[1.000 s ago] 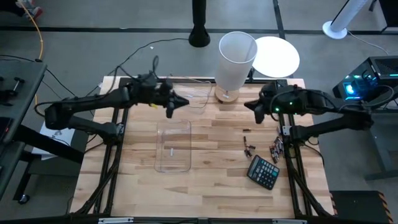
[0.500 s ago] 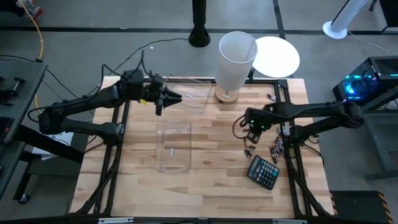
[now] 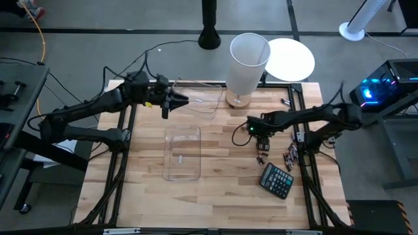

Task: Sort batteries
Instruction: Put the black battery into the top transparent bin

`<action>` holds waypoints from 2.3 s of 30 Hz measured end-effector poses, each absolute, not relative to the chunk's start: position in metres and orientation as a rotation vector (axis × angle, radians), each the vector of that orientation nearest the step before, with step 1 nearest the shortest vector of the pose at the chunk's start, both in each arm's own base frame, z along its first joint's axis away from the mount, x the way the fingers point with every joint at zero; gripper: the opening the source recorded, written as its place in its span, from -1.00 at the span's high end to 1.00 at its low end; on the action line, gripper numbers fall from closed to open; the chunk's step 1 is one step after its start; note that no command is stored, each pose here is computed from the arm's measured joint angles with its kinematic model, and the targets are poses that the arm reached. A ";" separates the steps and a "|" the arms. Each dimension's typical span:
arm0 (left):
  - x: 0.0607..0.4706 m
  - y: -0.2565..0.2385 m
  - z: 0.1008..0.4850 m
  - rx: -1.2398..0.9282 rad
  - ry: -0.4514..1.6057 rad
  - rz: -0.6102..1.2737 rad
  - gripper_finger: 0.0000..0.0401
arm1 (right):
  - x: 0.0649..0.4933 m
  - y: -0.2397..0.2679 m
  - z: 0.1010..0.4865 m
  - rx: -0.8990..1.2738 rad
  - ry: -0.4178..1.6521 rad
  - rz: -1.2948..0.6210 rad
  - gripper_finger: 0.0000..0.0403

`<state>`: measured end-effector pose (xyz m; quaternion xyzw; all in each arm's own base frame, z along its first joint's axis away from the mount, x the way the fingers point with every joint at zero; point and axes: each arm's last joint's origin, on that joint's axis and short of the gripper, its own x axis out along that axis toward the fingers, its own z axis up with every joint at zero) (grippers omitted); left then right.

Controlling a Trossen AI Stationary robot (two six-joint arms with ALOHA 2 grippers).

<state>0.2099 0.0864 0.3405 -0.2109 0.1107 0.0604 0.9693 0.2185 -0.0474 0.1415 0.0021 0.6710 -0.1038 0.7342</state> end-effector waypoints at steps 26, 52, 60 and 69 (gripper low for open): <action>0.139 0.070 0.381 -0.266 0.015 0.314 0.47 | 0.353 -0.086 0.311 0.115 0.581 -0.447 0.94; 0.142 0.072 0.374 -0.298 0.070 0.319 0.47 | 0.267 -0.024 0.277 0.674 1.180 -0.562 0.02; 0.142 0.072 0.375 -0.324 0.065 0.320 0.47 | 0.240 0.000 0.203 0.996 1.211 -0.842 0.02; 0.142 0.072 0.375 -0.324 0.064 0.321 0.47 | 0.243 0.003 0.158 0.997 1.260 -1.014 0.02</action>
